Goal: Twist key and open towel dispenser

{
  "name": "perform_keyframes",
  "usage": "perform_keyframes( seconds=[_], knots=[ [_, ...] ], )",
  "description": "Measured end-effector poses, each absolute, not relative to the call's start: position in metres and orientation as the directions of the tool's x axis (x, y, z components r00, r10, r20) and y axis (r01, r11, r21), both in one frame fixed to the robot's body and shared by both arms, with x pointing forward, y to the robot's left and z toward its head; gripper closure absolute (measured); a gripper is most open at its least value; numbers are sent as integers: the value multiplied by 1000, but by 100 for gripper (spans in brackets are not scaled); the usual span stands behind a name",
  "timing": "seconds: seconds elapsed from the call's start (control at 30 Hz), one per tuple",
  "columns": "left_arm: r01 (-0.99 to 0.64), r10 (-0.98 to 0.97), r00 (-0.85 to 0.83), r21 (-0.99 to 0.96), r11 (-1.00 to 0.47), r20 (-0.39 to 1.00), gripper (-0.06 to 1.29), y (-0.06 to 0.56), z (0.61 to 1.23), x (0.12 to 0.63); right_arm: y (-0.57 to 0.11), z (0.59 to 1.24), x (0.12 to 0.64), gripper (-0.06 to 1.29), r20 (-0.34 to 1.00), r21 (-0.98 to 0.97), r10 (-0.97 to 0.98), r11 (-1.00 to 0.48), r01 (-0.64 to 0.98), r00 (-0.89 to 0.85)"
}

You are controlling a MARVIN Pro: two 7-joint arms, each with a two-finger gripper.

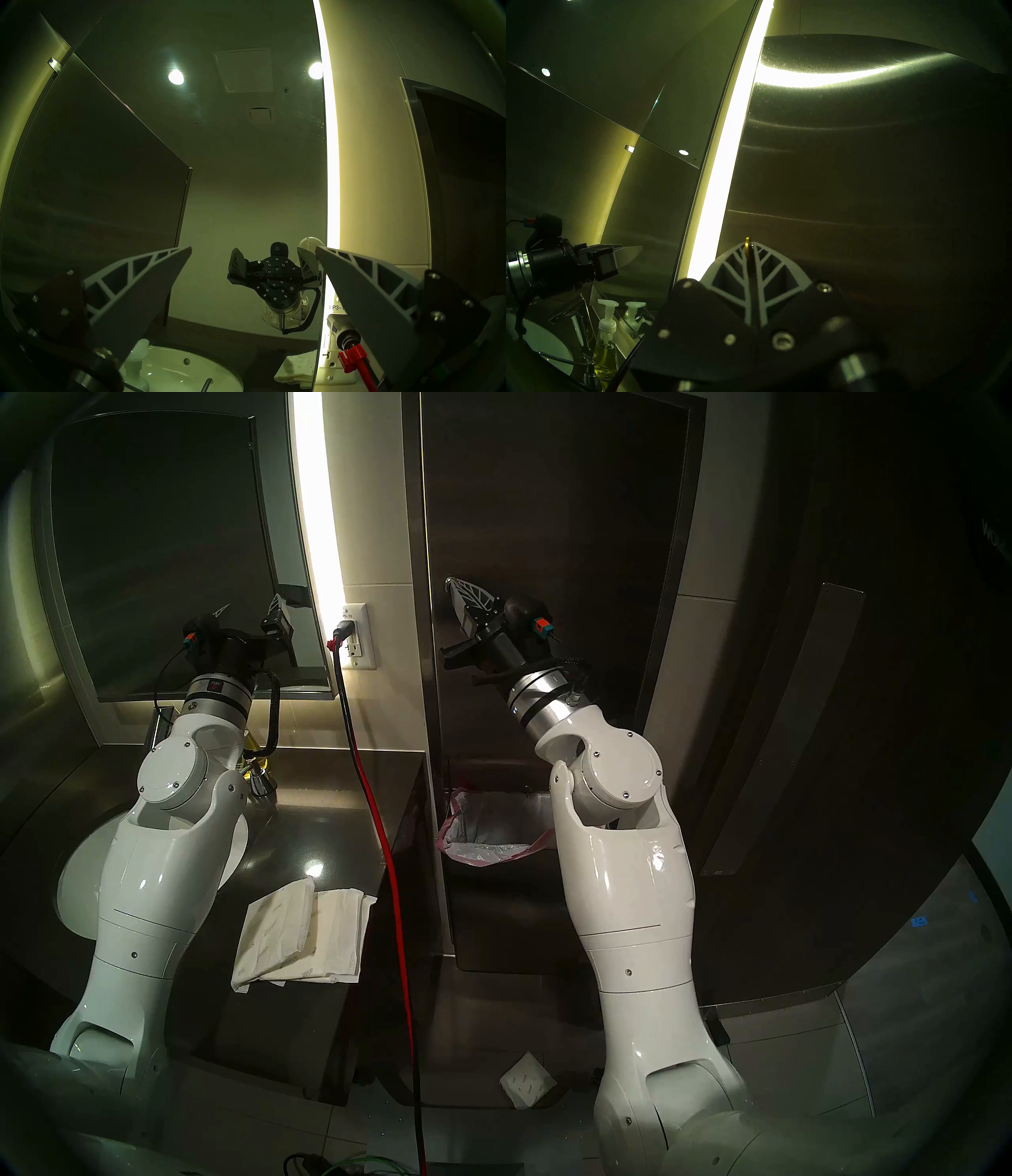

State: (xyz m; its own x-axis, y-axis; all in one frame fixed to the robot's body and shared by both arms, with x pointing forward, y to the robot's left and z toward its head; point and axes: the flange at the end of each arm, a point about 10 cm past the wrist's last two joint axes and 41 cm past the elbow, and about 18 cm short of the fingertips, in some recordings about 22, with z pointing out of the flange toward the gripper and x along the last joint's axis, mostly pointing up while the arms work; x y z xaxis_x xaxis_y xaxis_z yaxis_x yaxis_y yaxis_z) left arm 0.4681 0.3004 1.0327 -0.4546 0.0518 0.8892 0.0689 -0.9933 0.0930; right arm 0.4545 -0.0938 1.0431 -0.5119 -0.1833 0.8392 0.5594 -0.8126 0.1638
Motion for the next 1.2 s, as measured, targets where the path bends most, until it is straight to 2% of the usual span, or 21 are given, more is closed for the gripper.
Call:
perform_keyframes(
  seconds=[1.2],
  knots=[
    [69,52,-455,93,-993,889,0,300,1033,468,-138,1046,427,127,846,178,-160,-814,553,-509]
  ],
)
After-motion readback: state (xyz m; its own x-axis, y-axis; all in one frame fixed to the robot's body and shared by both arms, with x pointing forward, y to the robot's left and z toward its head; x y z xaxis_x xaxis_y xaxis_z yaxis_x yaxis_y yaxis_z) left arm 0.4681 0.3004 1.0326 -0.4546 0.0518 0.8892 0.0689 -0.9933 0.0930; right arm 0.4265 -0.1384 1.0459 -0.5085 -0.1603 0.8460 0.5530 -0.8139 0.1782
